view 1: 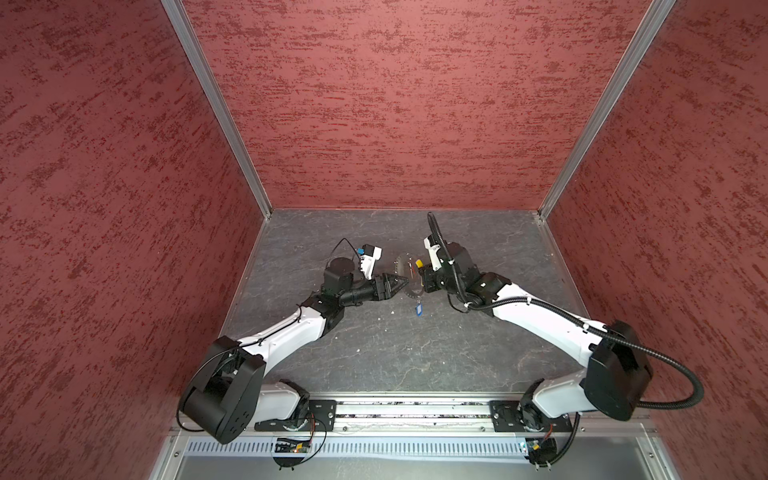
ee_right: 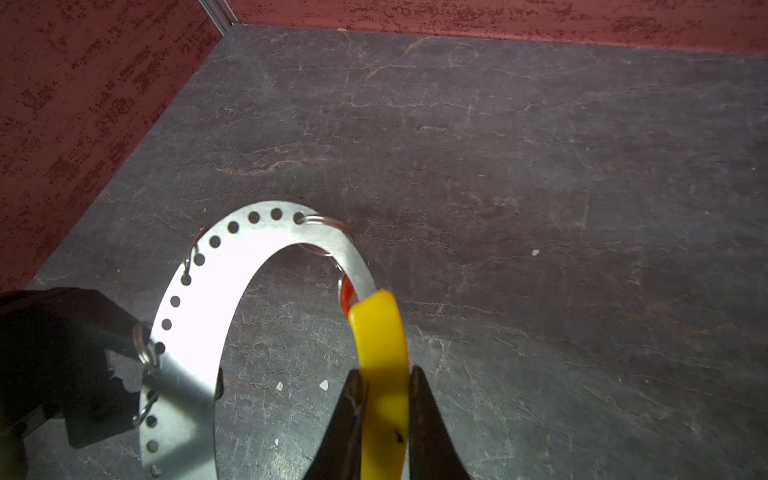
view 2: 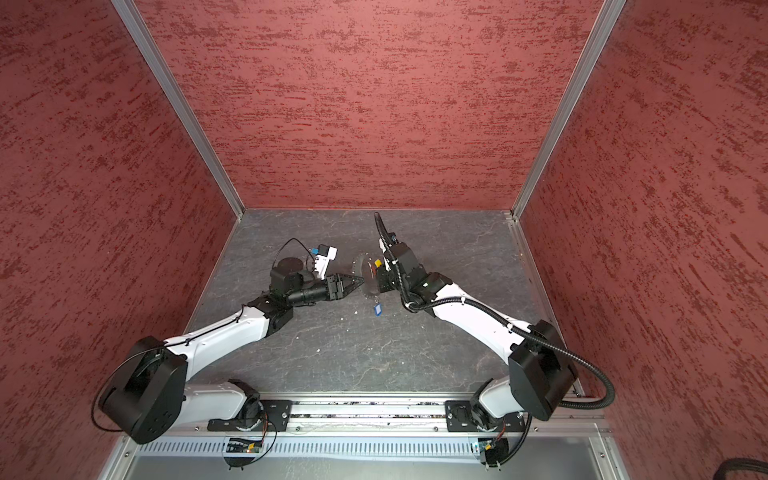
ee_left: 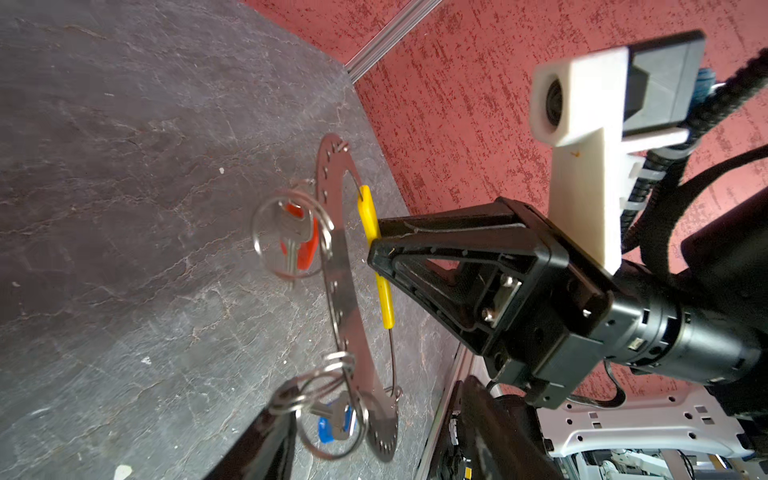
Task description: Remove the keys from the keyring
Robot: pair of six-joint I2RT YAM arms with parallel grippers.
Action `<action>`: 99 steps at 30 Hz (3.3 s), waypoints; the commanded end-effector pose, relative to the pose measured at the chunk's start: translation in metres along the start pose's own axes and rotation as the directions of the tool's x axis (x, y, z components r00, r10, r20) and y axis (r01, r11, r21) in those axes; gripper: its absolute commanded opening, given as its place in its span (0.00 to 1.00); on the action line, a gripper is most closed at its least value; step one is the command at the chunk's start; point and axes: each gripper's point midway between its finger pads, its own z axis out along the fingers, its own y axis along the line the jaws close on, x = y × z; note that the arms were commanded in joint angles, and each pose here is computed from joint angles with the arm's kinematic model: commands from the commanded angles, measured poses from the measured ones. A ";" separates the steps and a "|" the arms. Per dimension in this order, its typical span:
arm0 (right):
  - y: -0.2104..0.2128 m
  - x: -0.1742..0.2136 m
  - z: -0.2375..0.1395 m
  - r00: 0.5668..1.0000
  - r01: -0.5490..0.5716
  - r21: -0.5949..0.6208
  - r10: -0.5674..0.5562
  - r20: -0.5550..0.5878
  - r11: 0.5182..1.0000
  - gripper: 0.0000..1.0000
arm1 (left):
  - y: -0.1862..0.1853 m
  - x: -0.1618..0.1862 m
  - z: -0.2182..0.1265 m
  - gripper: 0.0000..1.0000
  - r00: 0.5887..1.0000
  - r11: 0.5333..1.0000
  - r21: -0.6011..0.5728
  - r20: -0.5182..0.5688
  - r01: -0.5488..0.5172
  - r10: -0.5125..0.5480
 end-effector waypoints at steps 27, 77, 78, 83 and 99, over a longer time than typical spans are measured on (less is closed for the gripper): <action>0.034 -0.033 -0.002 0.986 -0.160 0.022 0.158 0.051 0.987 0.00 | -0.018 -0.025 -0.025 0.14 0.983 0.997 0.065 0.182 -0.030 0.017; 0.123 -0.019 -0.069 0.910 0.238 -0.440 -0.040 0.414 0.866 0.36 | -0.059 -0.073 -0.088 0.00 0.915 0.989 -0.017 0.382 0.147 -0.129; 0.121 -0.018 -0.067 0.911 0.238 -0.432 -0.046 0.410 0.870 0.36 | -0.060 -0.073 -0.088 0.00 0.915 0.989 -0.014 0.383 0.145 -0.128; 0.119 -0.019 -0.061 0.913 0.228 -0.412 -0.047 0.404 0.882 0.35 | -0.062 -0.072 -0.089 0.00 0.914 0.989 -0.008 0.384 0.146 -0.131; 0.125 -0.017 -0.058 0.914 0.250 -0.426 -0.066 0.401 0.869 0.14 | -0.063 -0.072 -0.088 0.00 0.914 0.990 0.003 0.383 0.142 -0.132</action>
